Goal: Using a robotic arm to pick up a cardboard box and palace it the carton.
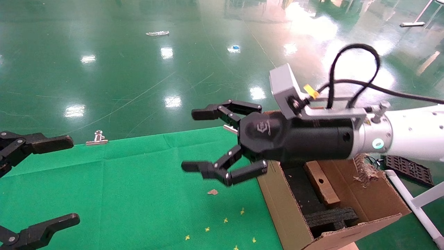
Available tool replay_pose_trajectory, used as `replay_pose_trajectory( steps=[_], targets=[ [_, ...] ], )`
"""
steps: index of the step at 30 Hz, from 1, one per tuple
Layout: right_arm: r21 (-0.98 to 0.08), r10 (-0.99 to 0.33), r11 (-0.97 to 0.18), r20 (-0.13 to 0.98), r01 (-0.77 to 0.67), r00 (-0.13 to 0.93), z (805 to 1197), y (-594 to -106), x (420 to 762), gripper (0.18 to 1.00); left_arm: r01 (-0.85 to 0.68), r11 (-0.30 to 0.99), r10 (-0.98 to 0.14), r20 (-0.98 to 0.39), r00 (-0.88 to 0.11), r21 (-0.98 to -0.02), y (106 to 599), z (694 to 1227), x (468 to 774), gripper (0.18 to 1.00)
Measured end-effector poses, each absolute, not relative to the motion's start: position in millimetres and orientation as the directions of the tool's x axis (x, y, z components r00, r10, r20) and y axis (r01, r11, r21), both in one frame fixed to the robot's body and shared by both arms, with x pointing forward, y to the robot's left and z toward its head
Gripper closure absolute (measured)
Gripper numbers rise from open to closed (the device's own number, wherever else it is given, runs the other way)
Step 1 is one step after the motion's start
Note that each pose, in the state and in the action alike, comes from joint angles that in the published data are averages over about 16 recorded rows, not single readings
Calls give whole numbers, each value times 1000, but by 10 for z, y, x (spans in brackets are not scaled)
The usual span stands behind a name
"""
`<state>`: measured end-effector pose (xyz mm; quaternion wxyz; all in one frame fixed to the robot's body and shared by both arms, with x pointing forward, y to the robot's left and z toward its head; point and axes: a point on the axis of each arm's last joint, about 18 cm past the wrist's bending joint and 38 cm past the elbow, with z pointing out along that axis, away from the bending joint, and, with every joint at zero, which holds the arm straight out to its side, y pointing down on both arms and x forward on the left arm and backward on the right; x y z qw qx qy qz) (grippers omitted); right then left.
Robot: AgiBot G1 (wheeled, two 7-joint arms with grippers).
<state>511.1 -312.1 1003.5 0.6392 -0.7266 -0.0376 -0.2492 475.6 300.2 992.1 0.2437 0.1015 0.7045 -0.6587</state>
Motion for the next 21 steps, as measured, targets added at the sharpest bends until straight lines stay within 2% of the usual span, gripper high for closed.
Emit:
replay_pose_trajectory(
  steps=[11, 21],
  targets=[
    [-880, -178, -110, 475, 462, 862, 9918, -3021, 4751, 178, 464, 111, -179, -477, -861, -879, 3003, 9921, 4756, 184],
    [-875, -168, -101, 483, 473, 859, 9904, -3013, 4700, 178, 464, 111, -179, -477, -861, -879, 3003, 9921, 4756, 184]
  ],
)
